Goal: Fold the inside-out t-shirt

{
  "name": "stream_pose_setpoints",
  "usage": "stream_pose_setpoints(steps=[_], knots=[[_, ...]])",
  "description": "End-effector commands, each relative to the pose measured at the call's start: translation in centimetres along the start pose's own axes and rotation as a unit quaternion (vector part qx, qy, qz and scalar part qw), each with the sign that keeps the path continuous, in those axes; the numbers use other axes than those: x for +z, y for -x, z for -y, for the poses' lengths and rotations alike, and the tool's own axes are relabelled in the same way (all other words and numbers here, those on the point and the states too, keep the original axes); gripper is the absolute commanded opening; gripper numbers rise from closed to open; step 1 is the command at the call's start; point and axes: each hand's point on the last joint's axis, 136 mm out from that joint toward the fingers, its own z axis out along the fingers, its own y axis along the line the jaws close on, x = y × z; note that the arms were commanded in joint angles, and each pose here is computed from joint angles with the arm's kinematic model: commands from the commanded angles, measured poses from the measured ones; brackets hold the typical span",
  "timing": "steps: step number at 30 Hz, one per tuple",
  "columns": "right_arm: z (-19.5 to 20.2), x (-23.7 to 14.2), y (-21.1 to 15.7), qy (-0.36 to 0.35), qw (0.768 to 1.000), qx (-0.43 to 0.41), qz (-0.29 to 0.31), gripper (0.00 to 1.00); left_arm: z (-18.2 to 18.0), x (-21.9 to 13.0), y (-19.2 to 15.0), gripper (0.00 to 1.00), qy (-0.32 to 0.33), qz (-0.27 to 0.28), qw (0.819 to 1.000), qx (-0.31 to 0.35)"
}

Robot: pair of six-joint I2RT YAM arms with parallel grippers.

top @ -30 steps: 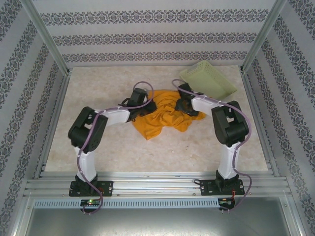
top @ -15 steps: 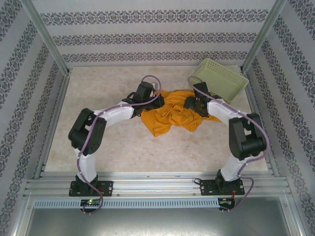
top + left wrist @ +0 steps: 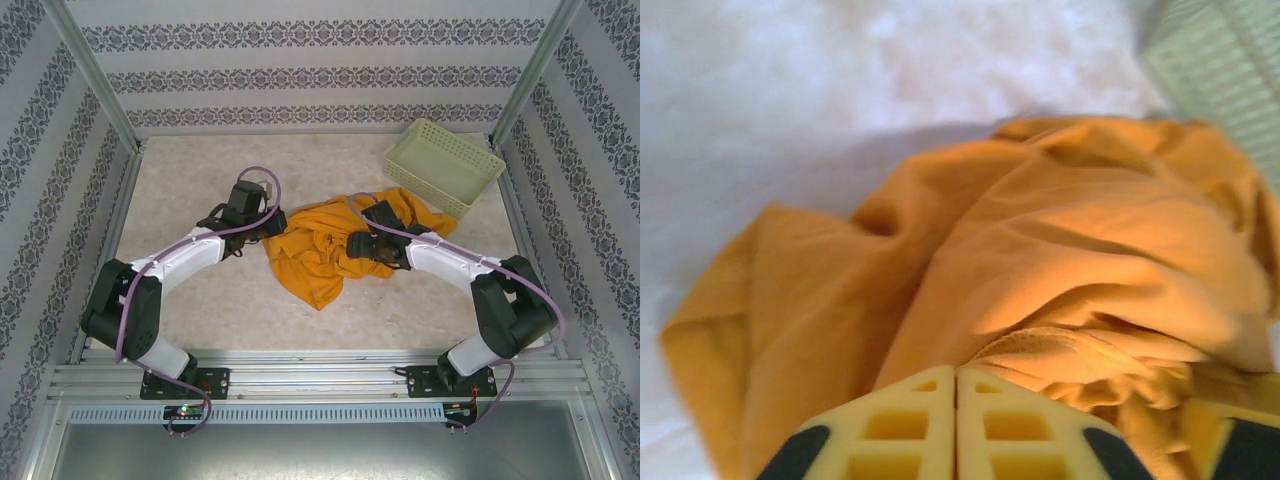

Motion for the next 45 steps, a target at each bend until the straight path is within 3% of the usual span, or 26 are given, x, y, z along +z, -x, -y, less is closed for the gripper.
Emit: stream_pose_setpoints(steps=[1, 4, 6, 9, 12, 21, 29, 34, 37, 45], knots=[[0.0, 0.8, -0.7, -0.007, 1.0, 0.002, -0.006, 0.83, -0.7, -0.4, -1.8, 0.27, 0.029, -0.071, 0.996, 0.039], [-0.1, 1.0, -0.7, -0.006, 1.0, 0.004, -0.007, 0.73, -0.2, -1.1, -3.2, 0.45, 0.052, -0.089, 0.991, 0.082], [-0.4, 0.5, -0.3, 0.002, 1.0, 0.006, 0.0, 0.57, 0.6, -1.9, -3.7, 0.56, 0.05, -0.074, 0.991, 0.1], [-1.6, -1.2, 0.4, 0.027, 1.0, -0.003, 0.016, 0.21, 1.5, -2.6, -4.5, 0.61, 0.045, -0.067, 0.99, 0.112], [-3.2, -3.8, 1.2, 0.043, 0.998, -0.026, 0.034, 0.06, 3.5, -2.6, -5.8, 0.63, 0.019, -0.065, 0.988, 0.138], [-8.6, -11.5, 1.9, 0.138, 0.983, -0.067, 0.104, 0.03, 9.4, -1.8, -8.6, 0.7, -0.15, -0.042, 0.977, 0.142], [-9.9, -12.1, 1.1, 0.17, 0.978, -0.054, 0.106, 0.03, 15.3, -2.5, -11.4, 0.8, -0.266, -0.035, 0.945, 0.188], [-10.2, -12.5, 1.0, 0.178, 0.976, -0.054, 0.11, 0.03, 16.0, -1.6, -12.3, 0.76, -0.28, -0.041, 0.941, 0.188], [-10.1, -12.3, 1.0, 0.174, 0.977, -0.053, 0.11, 0.03, 16.4, -1.2, -12.4, 0.69, -0.291, -0.043, 0.938, 0.183], [-9.3, -11.1, 0.9, 0.151, 0.982, -0.046, 0.106, 0.06, 15.1, -0.8, -11.8, 0.19, -0.257, -0.022, 0.95, 0.176]])
